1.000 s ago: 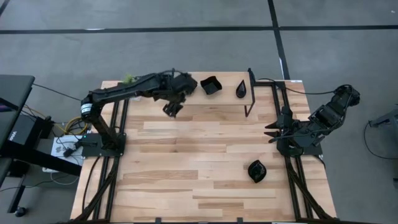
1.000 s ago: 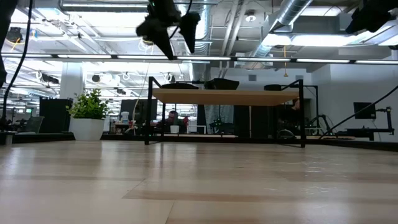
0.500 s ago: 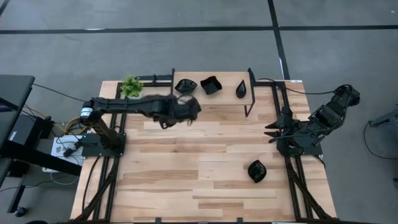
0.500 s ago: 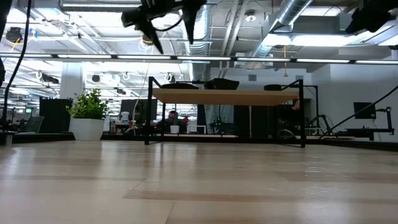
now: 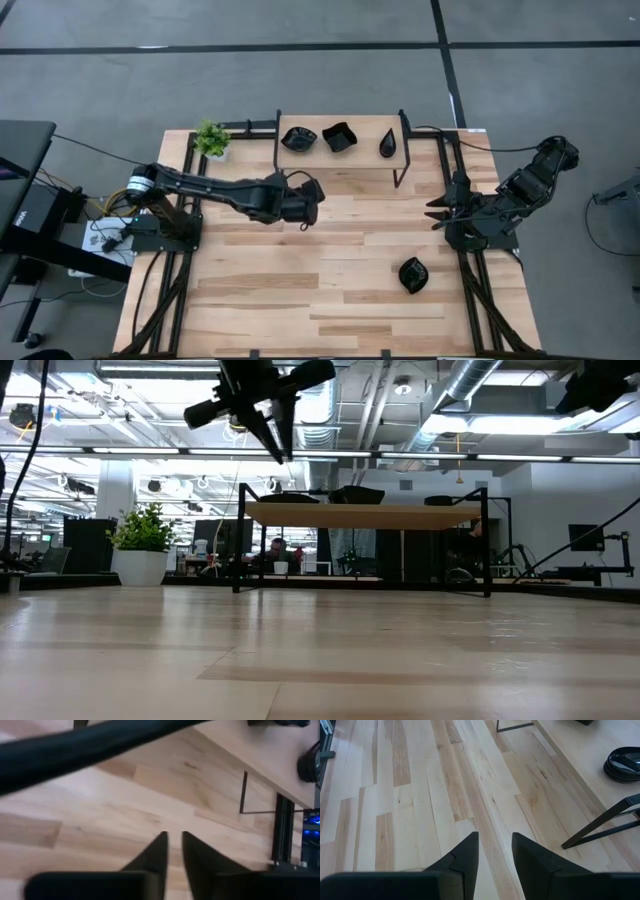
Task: Pick & Place Mini shaped plates
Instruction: Stack the black plate on top of the black plate on the shelf
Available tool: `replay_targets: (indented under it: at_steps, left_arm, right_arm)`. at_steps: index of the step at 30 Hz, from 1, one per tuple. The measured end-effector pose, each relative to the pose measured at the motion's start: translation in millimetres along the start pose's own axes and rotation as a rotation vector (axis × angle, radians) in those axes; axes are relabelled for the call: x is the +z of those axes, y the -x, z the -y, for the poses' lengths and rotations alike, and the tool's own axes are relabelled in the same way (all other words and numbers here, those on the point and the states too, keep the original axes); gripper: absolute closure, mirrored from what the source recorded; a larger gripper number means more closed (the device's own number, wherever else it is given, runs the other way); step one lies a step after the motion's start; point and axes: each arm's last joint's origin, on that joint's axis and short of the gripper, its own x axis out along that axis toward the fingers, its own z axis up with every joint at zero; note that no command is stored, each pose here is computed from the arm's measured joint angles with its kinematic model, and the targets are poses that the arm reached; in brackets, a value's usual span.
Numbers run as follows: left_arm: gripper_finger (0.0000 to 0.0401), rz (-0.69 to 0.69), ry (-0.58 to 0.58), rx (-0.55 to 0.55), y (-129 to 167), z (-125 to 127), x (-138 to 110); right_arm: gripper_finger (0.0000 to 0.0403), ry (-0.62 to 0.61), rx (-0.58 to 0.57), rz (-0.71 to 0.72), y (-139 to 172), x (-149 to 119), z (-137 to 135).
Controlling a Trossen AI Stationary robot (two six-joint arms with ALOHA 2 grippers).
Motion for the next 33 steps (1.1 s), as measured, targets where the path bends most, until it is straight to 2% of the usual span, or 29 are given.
replay_targets:
  at_steps: [3,7,15,24,29,31,33]
  left_arm:
    - [0.0390,0.036,-0.075,-0.015,3,-6,-6]
    - [0.0388,0.056,-0.229,-0.055,21,-15,-8]
    - [0.0390,0.154,-0.564,-0.142,57,-47,10]
    - [0.0389,0.149,-0.633,-0.139,54,-86,15]
    - [0.0391,0.116,-0.652,-0.125,48,-100,15]
    - [0.0391,0.109,-0.654,-0.121,47,-102,15]
    - [0.0390,0.114,-0.657,-0.119,46,-103,15]
  right_arm:
    - [0.0290,0.000,0.000,0.000,0,0,0]
    - [0.0290,0.001,0.000,0.000,0,0,0]
    - [0.0290,0.000,0.000,0.000,0,0,0]
    - [0.0290,-0.017,0.013,0.016,0,2,-2]
    - [0.0290,-0.055,0.066,0.131,0,14,-12]
    - [0.0290,-0.046,0.146,0.148,0,20,-19]
    - [0.0290,-0.021,0.272,0.096,-3,22,-29]
